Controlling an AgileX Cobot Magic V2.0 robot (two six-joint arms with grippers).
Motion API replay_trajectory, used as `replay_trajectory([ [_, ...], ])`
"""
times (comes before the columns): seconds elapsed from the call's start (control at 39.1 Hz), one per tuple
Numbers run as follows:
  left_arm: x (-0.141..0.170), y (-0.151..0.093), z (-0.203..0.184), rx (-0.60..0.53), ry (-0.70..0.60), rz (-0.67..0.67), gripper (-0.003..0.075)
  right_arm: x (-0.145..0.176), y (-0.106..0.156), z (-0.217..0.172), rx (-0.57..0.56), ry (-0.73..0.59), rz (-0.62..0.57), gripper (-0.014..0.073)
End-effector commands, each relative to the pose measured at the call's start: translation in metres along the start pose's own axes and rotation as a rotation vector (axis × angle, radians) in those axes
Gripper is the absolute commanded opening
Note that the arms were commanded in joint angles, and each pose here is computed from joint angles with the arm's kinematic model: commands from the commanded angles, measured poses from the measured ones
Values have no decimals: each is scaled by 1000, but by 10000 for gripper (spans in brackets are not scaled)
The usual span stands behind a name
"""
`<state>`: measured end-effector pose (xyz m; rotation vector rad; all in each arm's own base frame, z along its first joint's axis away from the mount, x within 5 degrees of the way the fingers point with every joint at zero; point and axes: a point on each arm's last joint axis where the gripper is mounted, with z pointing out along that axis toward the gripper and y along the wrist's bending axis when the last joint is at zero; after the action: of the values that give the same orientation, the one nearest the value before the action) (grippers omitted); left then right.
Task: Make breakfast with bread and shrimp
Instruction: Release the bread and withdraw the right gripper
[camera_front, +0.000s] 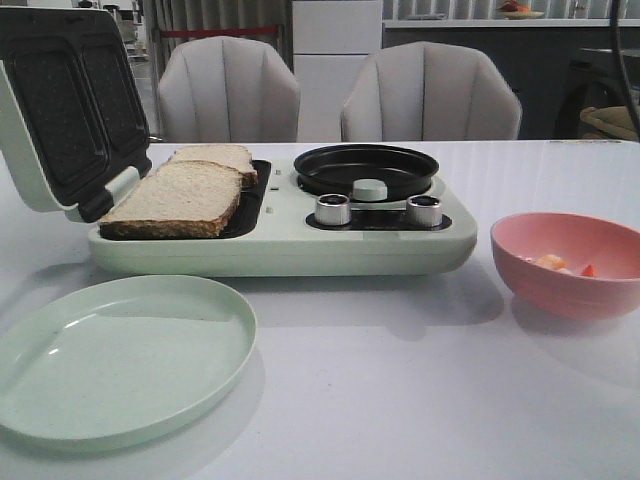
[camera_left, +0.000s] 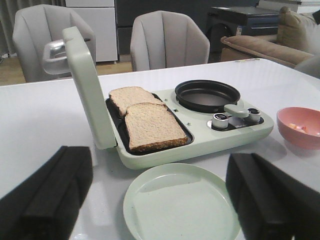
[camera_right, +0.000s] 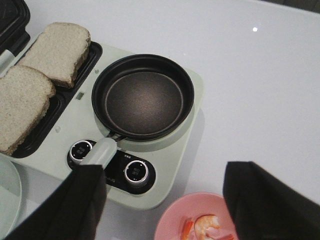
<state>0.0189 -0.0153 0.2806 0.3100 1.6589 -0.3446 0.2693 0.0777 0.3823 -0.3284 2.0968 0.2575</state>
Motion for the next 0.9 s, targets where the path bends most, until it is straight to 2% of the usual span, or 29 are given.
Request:
replay_trajectory([
  [0.0,-15,-1,-7,1,-124,-18,603,-2,0,-35,23,-230,27,581],
  [0.41,-15,-1,-7,1,-124,-18,603,103,2,-96,75,-458,33,581],
  [0.69,-15,-1,-7,1,-124,-18,603,172,8,-148,67,-692,31,581],
  [0.87,-15,-1,-7,1,-124,-18,603,206,10,-151,52,-711,23,582],
])
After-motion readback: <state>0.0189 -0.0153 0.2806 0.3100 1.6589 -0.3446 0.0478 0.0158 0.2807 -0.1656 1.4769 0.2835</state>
